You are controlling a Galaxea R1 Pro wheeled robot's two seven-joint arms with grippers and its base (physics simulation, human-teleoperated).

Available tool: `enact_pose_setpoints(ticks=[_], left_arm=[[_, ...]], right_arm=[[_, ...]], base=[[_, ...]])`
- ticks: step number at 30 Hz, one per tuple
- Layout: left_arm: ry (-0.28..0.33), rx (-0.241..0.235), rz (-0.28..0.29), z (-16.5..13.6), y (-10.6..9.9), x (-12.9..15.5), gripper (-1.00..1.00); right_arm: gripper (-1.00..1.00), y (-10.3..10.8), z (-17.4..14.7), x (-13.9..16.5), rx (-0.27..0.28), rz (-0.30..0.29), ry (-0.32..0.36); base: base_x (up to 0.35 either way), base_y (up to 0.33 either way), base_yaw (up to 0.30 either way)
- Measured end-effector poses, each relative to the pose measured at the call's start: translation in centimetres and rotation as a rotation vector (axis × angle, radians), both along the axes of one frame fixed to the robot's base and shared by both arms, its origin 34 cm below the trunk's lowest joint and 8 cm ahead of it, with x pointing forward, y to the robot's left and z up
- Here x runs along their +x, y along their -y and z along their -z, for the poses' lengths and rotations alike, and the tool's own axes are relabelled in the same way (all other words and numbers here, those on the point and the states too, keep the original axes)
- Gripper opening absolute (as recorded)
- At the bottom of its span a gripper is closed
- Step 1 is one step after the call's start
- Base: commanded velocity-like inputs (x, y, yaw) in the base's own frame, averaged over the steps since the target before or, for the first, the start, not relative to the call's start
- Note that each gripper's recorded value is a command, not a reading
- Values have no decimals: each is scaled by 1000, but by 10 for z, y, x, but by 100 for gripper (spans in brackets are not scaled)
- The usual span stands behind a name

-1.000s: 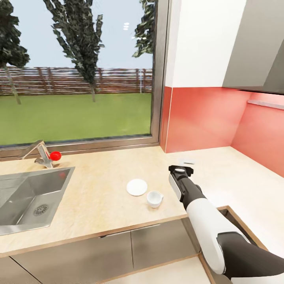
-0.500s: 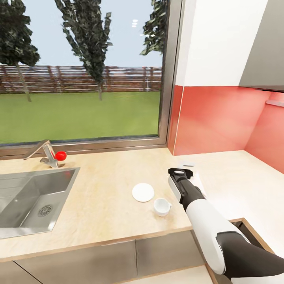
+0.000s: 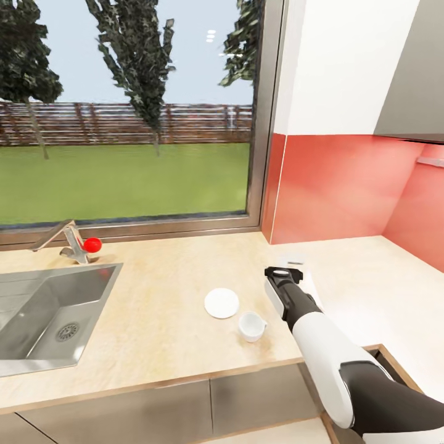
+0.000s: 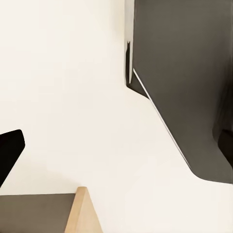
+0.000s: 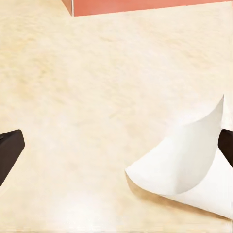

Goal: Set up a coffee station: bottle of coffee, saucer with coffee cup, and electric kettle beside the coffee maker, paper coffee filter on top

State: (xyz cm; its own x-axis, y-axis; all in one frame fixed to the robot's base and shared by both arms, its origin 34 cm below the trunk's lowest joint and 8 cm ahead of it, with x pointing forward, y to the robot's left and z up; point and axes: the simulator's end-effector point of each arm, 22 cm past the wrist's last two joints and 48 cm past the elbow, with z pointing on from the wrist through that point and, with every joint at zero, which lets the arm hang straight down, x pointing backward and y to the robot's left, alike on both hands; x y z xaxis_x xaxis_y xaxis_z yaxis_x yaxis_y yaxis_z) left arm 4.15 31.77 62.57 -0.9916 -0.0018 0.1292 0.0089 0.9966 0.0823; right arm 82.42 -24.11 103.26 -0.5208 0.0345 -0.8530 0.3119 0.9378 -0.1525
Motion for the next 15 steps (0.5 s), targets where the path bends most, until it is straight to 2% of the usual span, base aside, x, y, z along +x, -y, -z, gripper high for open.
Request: enact_pose_setpoints(ticks=[7,8,11,15], left_arm=[[0,-1,0,0,1,0,100],[0,-1,0,0,1,0,100],[-1,-1,0,0,1,0,100],[-3,-1,0,0,1,-3,100]], right_arm=[[100,23,15,-6,-25,21,-33],[100,35,15,-7,-36,33,-36],[100,46,18,-8,-47,45,-43],[100,53,18,-9,-53,52,-44]], base=[[1,-1,0],[0,0,0],[0,0,0],[0,0,0]])
